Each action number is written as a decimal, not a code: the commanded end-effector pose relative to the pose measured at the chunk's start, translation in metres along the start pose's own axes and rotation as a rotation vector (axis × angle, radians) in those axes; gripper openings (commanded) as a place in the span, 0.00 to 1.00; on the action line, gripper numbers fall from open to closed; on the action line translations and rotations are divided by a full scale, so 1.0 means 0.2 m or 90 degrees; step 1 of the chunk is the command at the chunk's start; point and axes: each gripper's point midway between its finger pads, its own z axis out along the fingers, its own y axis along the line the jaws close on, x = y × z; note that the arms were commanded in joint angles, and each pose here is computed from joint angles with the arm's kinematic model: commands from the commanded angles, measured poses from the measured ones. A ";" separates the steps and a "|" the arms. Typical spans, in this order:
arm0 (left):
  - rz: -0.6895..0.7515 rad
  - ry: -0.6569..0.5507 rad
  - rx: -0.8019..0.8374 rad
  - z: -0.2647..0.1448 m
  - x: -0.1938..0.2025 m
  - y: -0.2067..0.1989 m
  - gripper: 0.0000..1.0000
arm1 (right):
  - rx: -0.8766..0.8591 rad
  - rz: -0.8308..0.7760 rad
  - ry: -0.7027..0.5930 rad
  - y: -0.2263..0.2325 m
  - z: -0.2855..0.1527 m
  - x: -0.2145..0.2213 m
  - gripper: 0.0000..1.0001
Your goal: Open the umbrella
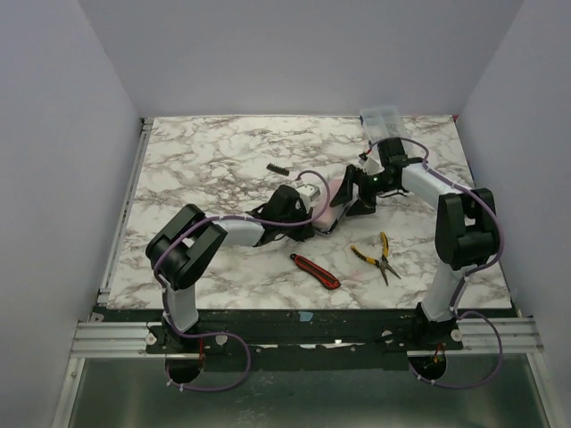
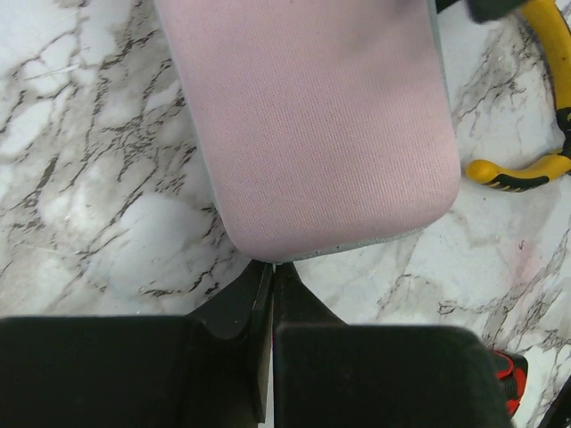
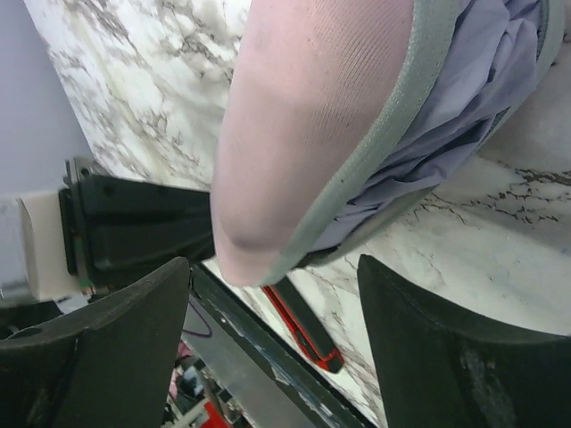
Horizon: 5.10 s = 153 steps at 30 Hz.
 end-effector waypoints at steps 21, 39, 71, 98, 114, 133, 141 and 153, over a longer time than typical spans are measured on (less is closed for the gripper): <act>0.048 -0.009 -0.023 -0.05 0.05 0.00 0.00 | 0.108 -0.016 0.098 -0.34 0.12 0.08 0.00; 0.101 -0.029 -0.032 -0.06 -0.05 0.10 0.00 | 0.013 -0.229 0.262 -0.35 0.13 0.20 0.00; -0.110 0.005 -0.003 -0.09 -0.43 0.29 0.00 | 0.012 -0.308 0.283 -0.32 0.12 0.24 0.00; 0.126 -0.213 -0.263 -1.12 -0.75 0.40 0.98 | -0.068 -0.270 0.078 0.08 0.03 -0.10 0.61; 0.102 -0.228 -0.251 -1.27 -0.58 0.38 0.98 | -0.161 -0.248 0.125 0.23 0.02 0.00 0.60; 0.060 -0.232 -0.205 -1.27 -0.51 0.35 0.98 | -0.154 -0.457 0.153 0.60 0.41 0.31 0.69; -0.028 -0.232 -0.172 -1.30 -0.47 0.39 0.98 | -0.107 -0.544 0.116 0.69 0.48 0.27 0.83; -0.039 -0.247 -0.174 -1.31 -0.45 0.43 0.98 | 0.032 -0.624 -0.034 0.74 0.07 0.18 0.89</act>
